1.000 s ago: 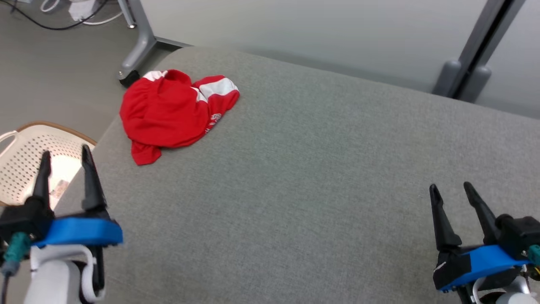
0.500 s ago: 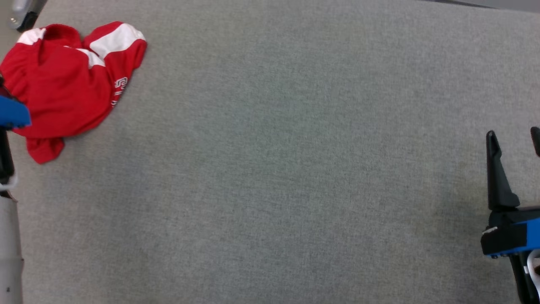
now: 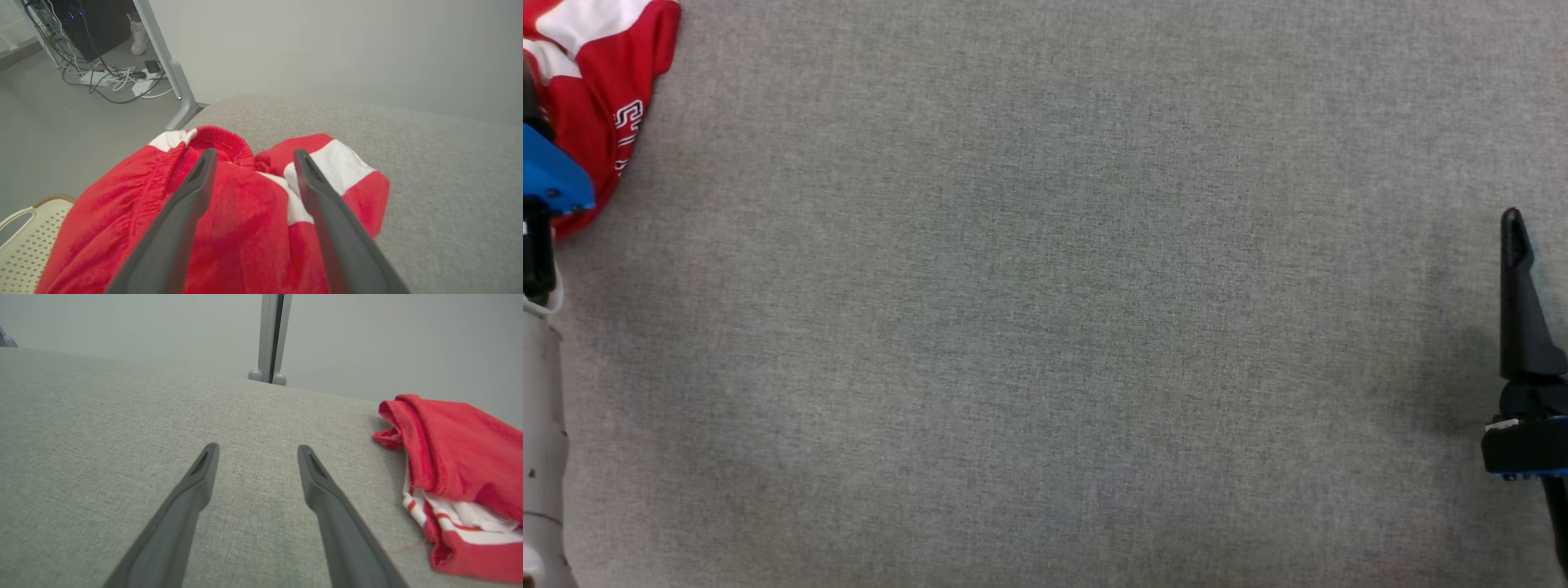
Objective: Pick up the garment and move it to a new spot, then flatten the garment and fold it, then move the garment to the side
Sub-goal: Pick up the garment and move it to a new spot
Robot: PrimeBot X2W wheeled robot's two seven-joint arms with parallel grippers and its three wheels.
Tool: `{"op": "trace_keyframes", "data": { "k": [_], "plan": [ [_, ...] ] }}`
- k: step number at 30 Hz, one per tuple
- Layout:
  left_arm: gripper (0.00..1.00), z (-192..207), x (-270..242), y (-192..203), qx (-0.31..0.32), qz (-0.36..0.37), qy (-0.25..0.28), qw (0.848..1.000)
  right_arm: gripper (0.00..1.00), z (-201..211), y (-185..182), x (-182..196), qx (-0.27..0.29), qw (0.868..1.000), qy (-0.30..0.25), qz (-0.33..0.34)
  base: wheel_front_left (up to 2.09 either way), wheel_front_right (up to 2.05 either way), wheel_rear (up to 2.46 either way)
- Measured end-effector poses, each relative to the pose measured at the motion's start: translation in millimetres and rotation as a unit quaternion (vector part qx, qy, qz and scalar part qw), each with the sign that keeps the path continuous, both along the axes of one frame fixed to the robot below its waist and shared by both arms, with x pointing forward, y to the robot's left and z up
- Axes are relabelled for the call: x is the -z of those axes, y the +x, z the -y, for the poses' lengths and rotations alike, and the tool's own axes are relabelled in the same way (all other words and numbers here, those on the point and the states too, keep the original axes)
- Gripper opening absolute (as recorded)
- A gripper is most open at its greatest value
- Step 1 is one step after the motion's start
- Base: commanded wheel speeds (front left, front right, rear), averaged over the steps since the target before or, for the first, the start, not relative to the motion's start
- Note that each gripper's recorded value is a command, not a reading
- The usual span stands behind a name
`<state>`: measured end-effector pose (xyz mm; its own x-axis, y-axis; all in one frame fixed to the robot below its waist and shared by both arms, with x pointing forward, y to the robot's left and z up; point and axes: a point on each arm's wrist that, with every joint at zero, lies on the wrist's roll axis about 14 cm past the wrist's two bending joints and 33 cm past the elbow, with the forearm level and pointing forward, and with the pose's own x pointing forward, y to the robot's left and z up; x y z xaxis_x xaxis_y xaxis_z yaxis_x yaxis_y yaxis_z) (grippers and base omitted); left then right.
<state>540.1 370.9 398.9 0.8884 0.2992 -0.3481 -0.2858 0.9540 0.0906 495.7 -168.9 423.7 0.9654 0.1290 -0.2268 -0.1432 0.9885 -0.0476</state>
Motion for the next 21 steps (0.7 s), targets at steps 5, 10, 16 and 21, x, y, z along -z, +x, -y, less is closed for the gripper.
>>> {"op": "trace_keyframes", "data": {
  "k": [5,10,16,21],
  "plan": [
    [1.0,4.8,35.0,-10.7,-0.003,-0.069,-0.024,0.997,1.0,6.0,1.7,-2.0,0.006,1.0,-0.006,0.004,0.0,0.0,0.0],
    [1.0,10.5,63.9,-27.1,-0.013,-0.138,-0.052,0.989,1.0,8.0,3.1,-4.5,0.008,1.0,-0.008,0.007,0.0,0.0,0.0],
    [0.0,12.4,66.2,-28.6,-0.016,-0.151,-0.063,0.986,1.0,7.2,2.2,-7.9,0.007,1.0,-0.008,0.008,0.0,0.0,0.0],
    [0.0,11.5,51.3,-29.2,-0.014,-0.122,-0.055,0.991,1.0,7.3,-0.9,-16.1,0.01,1.0,-0.002,0.016,0.0,0.0,0.0]
  ]
}}
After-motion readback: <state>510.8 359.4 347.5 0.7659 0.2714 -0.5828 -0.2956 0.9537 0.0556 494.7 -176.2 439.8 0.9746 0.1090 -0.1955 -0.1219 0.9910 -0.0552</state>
